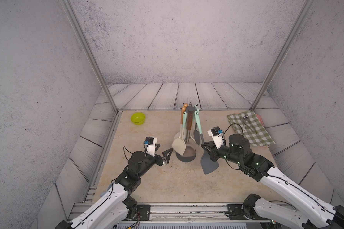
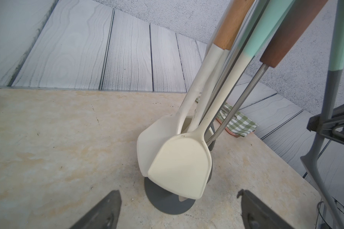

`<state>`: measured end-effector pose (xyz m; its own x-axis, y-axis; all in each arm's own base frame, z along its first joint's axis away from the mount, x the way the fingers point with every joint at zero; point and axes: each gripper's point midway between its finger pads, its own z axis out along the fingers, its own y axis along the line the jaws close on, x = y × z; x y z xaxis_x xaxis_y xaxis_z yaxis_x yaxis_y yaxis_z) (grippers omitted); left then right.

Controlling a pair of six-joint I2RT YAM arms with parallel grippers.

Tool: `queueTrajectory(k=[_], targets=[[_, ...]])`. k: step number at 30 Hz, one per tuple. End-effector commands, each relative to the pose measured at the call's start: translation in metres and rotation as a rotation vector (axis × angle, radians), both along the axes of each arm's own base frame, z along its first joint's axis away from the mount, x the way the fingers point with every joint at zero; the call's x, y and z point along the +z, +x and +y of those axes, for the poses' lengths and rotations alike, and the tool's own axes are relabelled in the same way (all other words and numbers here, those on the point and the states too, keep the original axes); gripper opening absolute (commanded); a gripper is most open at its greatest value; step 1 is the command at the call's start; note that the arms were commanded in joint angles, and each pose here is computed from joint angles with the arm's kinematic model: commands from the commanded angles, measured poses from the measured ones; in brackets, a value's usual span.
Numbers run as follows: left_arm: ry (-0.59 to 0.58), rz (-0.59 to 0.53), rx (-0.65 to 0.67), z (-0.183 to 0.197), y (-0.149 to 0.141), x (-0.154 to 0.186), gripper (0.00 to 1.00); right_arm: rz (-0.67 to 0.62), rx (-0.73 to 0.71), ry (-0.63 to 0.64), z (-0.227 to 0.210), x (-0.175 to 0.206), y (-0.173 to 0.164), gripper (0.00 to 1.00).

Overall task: Take the spatula off the kitchen utensil rack
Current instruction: Take off the spatula from the rack.

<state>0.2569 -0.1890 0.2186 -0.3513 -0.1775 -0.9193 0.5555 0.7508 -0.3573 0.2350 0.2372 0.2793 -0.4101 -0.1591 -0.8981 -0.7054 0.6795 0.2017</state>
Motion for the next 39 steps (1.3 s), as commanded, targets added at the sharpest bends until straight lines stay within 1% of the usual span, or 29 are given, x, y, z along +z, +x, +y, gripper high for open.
queueTrajectory(k=[1,13,18,20,23,25,28,30,32,36,39], targets=[[-0.012,-0.027,-0.011,-0.003,-0.002,0.007,0.96,-0.121,-0.024,0.14,-0.006,0.068,-0.003,0.0],[-0.014,-0.033,0.005,0.001,-0.002,0.007,0.96,-0.157,-0.039,0.192,-0.02,0.101,-0.017,0.0],[-0.024,-0.035,-0.024,-0.004,-0.005,0.013,0.96,-0.178,-0.053,0.208,-0.028,0.109,-0.023,0.0],[-0.04,-0.037,-0.053,-0.007,-0.011,0.023,0.96,-0.176,-0.056,0.205,-0.029,0.106,-0.023,0.0],[-0.111,-0.026,-0.075,-0.008,-0.021,0.045,0.97,-0.16,-0.061,0.183,-0.027,0.094,-0.019,0.0],[-0.178,-0.028,-0.099,-0.009,-0.03,0.069,1.0,-0.148,-0.065,0.167,-0.026,0.085,-0.017,0.0],[-0.233,0.01,-0.137,-0.013,-0.043,0.104,0.99,-0.13,-0.056,0.15,-0.023,0.071,-0.016,0.0],[-0.283,0.043,-0.189,-0.022,-0.053,0.127,0.99,-0.122,-0.053,0.146,-0.022,0.065,-0.016,0.0],[-0.315,0.071,-0.231,-0.034,-0.059,0.142,0.99,-0.119,-0.051,0.147,-0.022,0.062,-0.016,0.0],[-0.298,0.131,-0.3,-0.067,-0.067,0.158,1.0,-0.116,-0.054,0.149,-0.022,0.059,-0.016,0.0],[-0.253,0.143,-0.306,-0.091,-0.07,0.163,0.96,-0.114,-0.046,0.149,-0.021,0.059,-0.017,0.0]])
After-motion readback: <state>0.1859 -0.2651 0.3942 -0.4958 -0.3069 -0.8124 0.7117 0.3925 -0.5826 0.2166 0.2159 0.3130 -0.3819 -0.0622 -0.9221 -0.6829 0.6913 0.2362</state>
